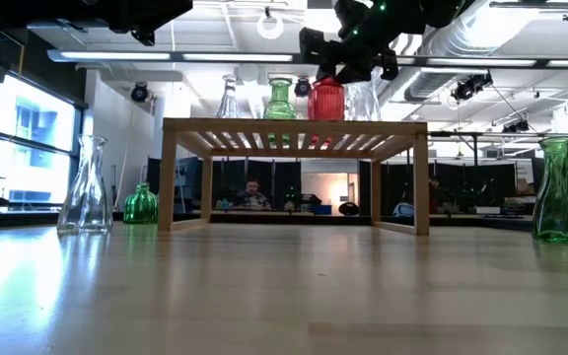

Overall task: Sort vases onto shelf
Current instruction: Put the red vase on the shelf aligned with the other red vase

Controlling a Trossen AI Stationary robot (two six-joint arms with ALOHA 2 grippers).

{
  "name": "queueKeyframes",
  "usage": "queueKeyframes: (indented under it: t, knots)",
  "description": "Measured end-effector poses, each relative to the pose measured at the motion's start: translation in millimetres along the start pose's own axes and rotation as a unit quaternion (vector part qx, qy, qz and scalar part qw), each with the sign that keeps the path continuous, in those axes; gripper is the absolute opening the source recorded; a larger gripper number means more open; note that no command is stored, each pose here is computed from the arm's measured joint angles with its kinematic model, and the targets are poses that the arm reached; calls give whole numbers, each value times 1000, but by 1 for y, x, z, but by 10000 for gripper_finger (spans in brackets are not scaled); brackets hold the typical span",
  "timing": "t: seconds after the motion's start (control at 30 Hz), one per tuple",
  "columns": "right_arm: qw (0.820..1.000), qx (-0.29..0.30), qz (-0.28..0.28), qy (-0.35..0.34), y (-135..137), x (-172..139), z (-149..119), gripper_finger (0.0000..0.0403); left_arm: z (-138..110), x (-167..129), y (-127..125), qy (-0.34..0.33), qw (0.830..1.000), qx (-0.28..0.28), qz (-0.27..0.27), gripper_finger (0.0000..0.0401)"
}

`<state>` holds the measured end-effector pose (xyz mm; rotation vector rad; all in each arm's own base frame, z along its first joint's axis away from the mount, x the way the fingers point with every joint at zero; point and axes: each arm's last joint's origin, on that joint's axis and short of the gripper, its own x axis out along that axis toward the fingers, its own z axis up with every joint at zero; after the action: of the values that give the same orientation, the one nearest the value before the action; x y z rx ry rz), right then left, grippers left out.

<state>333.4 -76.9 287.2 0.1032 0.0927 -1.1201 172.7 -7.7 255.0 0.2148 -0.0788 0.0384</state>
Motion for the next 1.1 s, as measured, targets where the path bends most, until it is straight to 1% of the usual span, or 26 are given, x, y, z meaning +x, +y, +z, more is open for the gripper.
queueKeyframes:
  t: [0.17, 0.37, 0.6, 0.87, 1.0, 1.1]
  knots:
    - [1000, -6, -14, -6, 1, -2, 1, 175, 0, 0, 0, 0, 1000, 0, 0, 62]
    - [999, -15, -2, -29, 7, -10, 6, 195, 0, 0, 0, 0, 1000, 0, 0, 62]
    - [997, -48, -14, -52, 16, -25, 11, 197, 0, 0, 0, 0, 1000, 0, 0, 62]
    - [992, -96, -40, -76, 31, -58, 17, 197, 0, 0, 0, 0, 1000, 0, 0, 62]
    - [990, -125, 0, -71, 39, -72, 11, 187, 0, 0, 0, 0, 1000, 0, 0, 62]
    - [989, -134, 42, -43, 42, -74, -1, 159, 0, 0, 0, 0, 1000, 0, 0, 62]
